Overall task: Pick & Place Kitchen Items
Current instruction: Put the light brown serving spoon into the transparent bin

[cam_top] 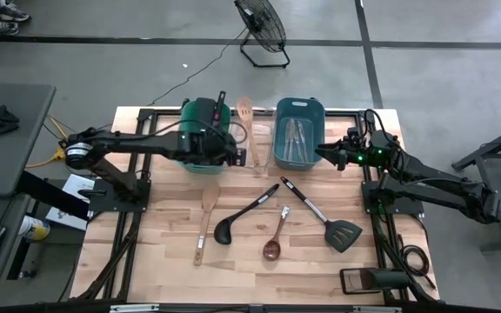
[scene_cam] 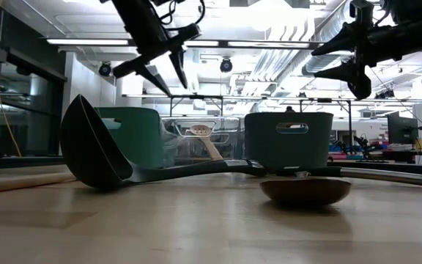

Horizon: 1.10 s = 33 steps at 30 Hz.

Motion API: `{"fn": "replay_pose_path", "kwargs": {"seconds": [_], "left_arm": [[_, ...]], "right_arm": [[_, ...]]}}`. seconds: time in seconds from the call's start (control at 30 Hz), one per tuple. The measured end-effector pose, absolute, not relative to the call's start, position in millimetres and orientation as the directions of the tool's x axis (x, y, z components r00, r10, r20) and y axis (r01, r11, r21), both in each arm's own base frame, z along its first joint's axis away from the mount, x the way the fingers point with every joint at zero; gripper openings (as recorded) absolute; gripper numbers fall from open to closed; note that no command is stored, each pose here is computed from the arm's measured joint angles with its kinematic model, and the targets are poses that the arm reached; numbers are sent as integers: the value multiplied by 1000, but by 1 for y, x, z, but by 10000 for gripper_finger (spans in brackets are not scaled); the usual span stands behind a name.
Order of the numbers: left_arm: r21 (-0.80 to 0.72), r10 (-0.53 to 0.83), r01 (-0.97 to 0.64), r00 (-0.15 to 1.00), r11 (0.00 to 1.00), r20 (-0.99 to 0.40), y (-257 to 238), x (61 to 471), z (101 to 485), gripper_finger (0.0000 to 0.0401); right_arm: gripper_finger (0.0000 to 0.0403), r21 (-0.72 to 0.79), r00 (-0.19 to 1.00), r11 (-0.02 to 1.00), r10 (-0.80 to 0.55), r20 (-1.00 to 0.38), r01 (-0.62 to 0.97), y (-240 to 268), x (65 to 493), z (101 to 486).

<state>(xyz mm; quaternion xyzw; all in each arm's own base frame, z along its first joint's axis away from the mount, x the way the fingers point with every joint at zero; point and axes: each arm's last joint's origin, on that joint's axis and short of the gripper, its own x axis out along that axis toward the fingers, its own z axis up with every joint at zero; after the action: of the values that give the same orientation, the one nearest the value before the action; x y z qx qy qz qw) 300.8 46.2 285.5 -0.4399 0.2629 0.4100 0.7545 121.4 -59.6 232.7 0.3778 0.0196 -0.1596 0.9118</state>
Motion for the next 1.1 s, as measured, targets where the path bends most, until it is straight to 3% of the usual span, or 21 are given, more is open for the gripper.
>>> {"fn": "replay_pose_path", "kwargs": {"seconds": [1.1], "left_arm": [[-334,196,-930,360,153,-912,-47,269,275,170]], "right_arm": [[215,673,962,689,-223,-155,268,-58,122,233]]}}
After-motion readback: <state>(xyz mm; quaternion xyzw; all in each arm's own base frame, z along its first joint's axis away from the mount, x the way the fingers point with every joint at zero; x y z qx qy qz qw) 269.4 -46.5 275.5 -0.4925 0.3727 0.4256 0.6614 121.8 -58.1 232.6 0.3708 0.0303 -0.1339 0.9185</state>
